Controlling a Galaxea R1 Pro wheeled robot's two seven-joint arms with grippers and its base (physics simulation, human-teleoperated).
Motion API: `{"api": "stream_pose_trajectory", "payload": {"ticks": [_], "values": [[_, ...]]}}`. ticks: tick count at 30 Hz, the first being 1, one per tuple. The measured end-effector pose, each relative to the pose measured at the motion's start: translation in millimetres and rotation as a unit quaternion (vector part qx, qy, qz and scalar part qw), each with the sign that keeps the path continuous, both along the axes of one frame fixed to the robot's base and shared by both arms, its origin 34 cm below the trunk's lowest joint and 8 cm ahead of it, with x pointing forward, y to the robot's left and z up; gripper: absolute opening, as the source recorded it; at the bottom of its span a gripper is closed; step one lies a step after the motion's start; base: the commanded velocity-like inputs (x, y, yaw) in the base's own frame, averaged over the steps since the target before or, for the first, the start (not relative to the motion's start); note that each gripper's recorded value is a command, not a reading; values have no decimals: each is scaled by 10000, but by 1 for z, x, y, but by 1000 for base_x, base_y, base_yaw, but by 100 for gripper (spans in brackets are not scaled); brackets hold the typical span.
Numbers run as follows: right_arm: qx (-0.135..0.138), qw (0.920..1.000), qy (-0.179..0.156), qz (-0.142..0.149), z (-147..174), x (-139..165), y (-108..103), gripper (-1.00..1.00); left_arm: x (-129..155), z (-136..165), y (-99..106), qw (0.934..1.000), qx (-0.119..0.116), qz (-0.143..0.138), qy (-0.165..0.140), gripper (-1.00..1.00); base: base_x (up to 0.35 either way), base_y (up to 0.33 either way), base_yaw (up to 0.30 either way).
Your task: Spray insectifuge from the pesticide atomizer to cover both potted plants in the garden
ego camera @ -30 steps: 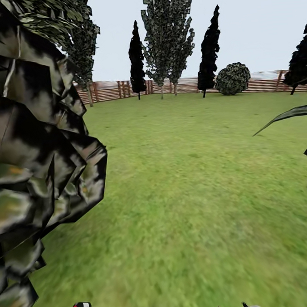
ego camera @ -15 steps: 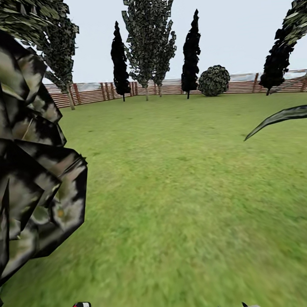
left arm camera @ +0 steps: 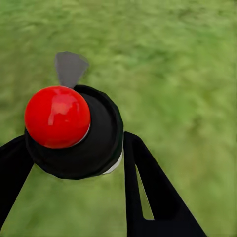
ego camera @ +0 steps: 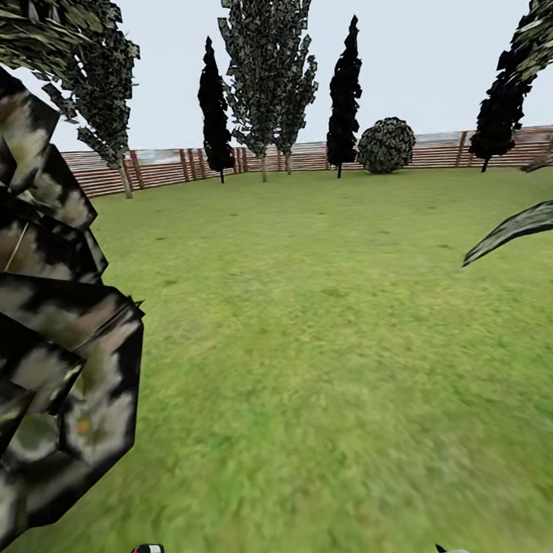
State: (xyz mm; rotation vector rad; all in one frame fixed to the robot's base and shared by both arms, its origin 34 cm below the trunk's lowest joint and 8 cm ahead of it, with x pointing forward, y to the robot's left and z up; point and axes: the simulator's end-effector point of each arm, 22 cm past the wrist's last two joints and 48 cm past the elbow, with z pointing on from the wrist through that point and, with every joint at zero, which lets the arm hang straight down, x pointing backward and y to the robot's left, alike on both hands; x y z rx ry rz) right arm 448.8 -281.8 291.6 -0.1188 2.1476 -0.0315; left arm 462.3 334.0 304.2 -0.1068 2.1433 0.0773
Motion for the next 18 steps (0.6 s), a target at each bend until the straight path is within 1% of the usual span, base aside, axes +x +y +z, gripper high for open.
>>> {"api": "stream_pose_trajectory", "payload": {"ticks": [15,18], "values": [[-10,10000,-3,-28,0,0,-1,100,0,0,0,10000,-3,2,-1,-100,338,0,0],[-10,10000,-4,-31,0,0,-1,100,0,0,0,10000,-3,5,1,-100,338,0,-88]]}}
